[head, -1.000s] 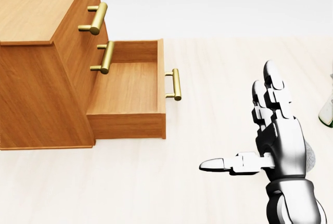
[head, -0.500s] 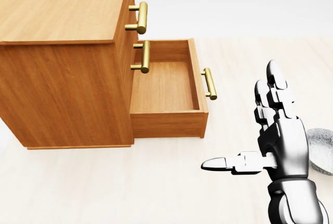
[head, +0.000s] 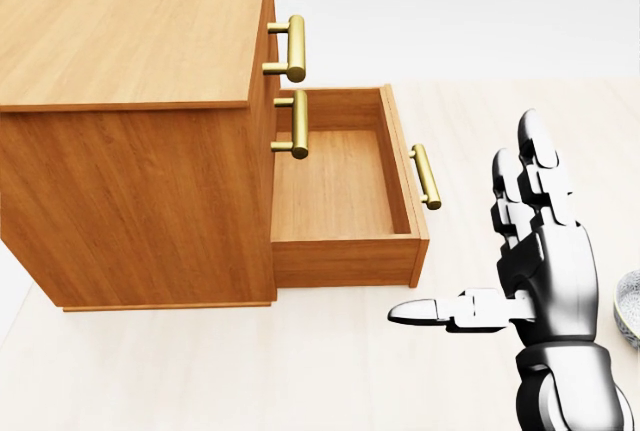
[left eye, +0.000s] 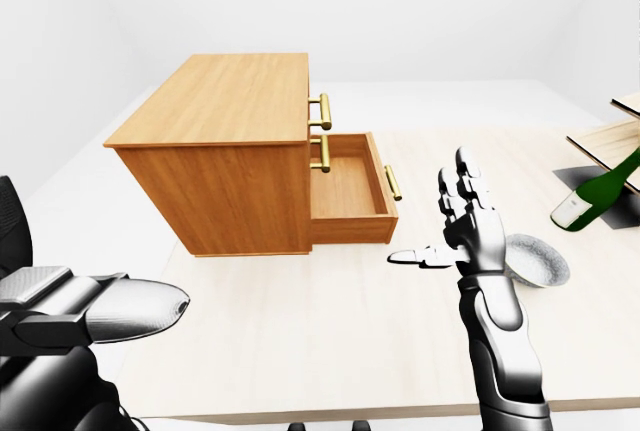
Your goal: Put the bowl on top of the cabinet.
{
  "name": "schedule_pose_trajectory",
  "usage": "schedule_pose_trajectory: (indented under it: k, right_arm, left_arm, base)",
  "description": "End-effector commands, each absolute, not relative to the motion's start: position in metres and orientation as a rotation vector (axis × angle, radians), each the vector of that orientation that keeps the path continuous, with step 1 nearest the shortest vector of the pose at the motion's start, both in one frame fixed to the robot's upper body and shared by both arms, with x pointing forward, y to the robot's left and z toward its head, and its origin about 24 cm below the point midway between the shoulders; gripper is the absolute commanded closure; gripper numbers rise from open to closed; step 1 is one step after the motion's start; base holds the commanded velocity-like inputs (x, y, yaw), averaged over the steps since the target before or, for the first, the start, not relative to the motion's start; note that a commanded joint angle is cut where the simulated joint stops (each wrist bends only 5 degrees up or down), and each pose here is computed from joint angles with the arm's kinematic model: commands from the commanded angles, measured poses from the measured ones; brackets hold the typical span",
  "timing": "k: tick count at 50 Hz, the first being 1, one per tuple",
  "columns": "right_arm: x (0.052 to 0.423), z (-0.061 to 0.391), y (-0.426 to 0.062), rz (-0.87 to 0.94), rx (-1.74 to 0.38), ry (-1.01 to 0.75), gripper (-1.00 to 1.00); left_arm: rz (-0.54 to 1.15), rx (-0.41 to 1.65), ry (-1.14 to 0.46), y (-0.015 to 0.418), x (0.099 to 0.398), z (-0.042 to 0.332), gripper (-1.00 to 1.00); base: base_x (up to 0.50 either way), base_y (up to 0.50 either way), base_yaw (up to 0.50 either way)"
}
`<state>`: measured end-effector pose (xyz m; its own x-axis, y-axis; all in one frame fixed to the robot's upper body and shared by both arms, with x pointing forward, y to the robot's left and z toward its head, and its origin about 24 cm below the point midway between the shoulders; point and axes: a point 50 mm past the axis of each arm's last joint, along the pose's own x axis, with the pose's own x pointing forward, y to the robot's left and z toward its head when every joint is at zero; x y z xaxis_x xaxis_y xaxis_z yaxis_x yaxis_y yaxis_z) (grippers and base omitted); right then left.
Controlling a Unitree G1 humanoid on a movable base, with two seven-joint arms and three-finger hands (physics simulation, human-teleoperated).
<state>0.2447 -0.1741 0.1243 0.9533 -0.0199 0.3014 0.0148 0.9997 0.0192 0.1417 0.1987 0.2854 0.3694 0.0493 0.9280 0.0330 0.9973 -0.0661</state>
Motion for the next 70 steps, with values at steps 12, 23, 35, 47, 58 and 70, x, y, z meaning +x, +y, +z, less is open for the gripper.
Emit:
schedule_pose_trajectory:
  k: [12, 23, 35, 47, 58, 70]
  right_arm:
    - [0.246, 0.123, -0.174, -0.014, 0.017, -0.299, -1.0]
    - [0.247, 0.123, -0.176, -0.027, 0.014, -0.301, -1.0]
    - [0.247, 0.125, -0.174, -0.033, -0.035, -0.304, -1.0]
    - [0.248, 0.139, -0.177, -0.028, -0.035, -0.364, -1.0]
    - [0.252, 0.141, -0.179, -0.064, -0.086, -0.369, -1.0]
    - [0.256, 0.15, -0.187, -0.086, -0.147, -0.394, -1.0]
  left_arm:
    - [0.007, -0.078, -1.19, 0.197, 0.142, 0.285, -1.0]
    - [0.007, -0.075, -1.193, 0.197, 0.142, 0.285, -1.0]
    - [0.007, -0.094, -1.217, 0.199, 0.138, 0.289, -1.0]
    - [0.007, -0.109, -1.212, 0.2, 0.139, 0.289, -1.0]
    - [0.006, -0.109, -1.21, 0.2, 0.138, 0.289, -1.0]
    - [0.007, -0.112, -1.215, 0.201, 0.138, 0.289, -1.0]
  base:
    - [0.0, -0.2, 0.0]
    - [-0.01, -0.11, 0.0]
    - [0.0, 0.0, 0.0]
    - [0.0, 0.0, 0.0]
    - [0.2, 0.0, 0.0]
    - [0.0, 0.0, 0.0]
